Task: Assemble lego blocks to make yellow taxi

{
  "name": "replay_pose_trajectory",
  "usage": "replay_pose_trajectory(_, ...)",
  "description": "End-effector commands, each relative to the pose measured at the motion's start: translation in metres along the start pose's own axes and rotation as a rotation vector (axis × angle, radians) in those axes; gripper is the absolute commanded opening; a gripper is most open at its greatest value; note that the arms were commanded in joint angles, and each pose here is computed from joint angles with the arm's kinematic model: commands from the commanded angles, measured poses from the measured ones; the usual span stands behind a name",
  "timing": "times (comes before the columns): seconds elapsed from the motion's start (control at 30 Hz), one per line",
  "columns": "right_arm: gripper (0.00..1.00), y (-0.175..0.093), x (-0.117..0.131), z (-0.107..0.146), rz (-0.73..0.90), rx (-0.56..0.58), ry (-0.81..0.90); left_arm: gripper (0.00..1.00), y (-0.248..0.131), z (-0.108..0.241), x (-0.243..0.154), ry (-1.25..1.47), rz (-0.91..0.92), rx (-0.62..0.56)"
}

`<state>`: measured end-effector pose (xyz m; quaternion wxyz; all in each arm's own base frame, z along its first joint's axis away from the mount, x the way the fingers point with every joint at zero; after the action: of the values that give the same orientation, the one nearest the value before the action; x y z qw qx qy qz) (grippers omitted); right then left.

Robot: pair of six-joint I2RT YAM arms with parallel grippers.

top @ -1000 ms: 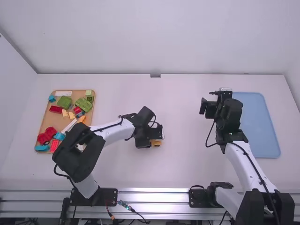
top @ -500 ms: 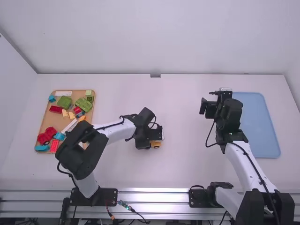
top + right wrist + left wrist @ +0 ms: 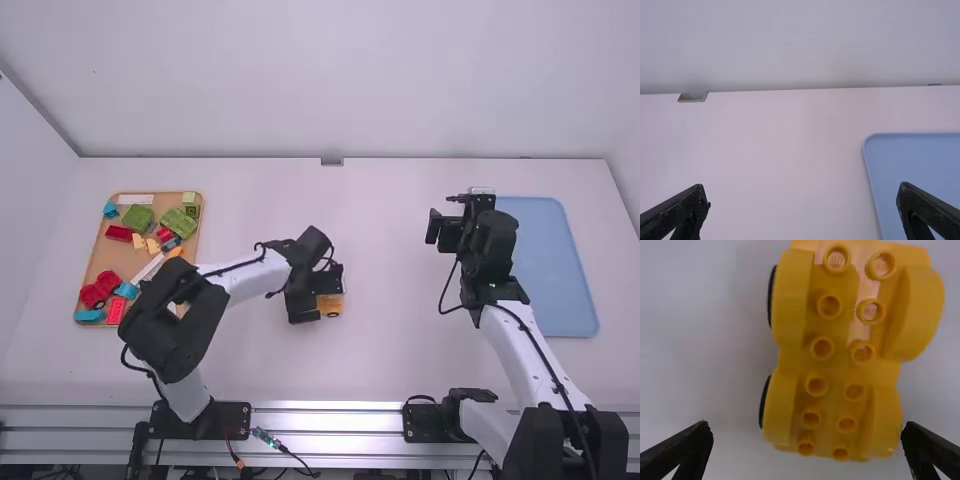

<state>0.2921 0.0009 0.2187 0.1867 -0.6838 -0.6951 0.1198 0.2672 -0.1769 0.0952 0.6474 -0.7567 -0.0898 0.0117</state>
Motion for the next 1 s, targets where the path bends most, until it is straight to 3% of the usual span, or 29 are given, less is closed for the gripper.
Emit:
replay_pose_trajectory(0.0, 0.99, 0.000, 0.001, -0.007, -0.004, -0.015, 0.004, 0.99, -0.012, -0.009, 0.013, -0.017, -0.014, -0.020)
replay_pose_trajectory(0.27, 0.99, 0.000, 0.001, -0.007, -0.003, -0.016, 0.004, 0.99, -0.061, -0.018, 0.027, 0.098, 0.044, 0.037)
replay_pose_trajectory(0.43, 0.99, 0.000, 0.001, -0.007, -0.003, -0.014, 0.004, 0.99, -0.090, -0.003, 0.050, 0.051, -0.019, 0.065)
replay_pose_trajectory(0.57, 0.99, 0.000, 0.001, -0.007, -0.003, -0.014, 0.004, 0.99, -0.115, 0.034, 0.079, -0.087, -0.078, 0.050)
replay_pose_trajectory(0.73, 0.99, 0.000, 0.001, -0.007, -0.004, -0.017, 0.004, 0.99, -0.140, 0.105, 0.117, -0.398, -0.154, -0.017)
replay_pose_trajectory(0.97, 0.99, 0.000, 0.001, -0.008, -0.005, -0.020, 0.003, 0.99, -0.163, 0.216, 0.148, -1.027, -0.358, -0.079)
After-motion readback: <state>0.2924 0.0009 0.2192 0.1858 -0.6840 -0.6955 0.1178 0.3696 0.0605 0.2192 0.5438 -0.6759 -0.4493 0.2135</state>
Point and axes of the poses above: each hand's point on the last joint's axis, 136 mm out from that joint toward the fingers, its own y axis out along the fingers, its own x axis along the line the jaws close on, z = x × y, the point moved 10 cm from there along -y, back along the fingers, and after that the axes turned 5 degrees about y, right-handed, at the moved point
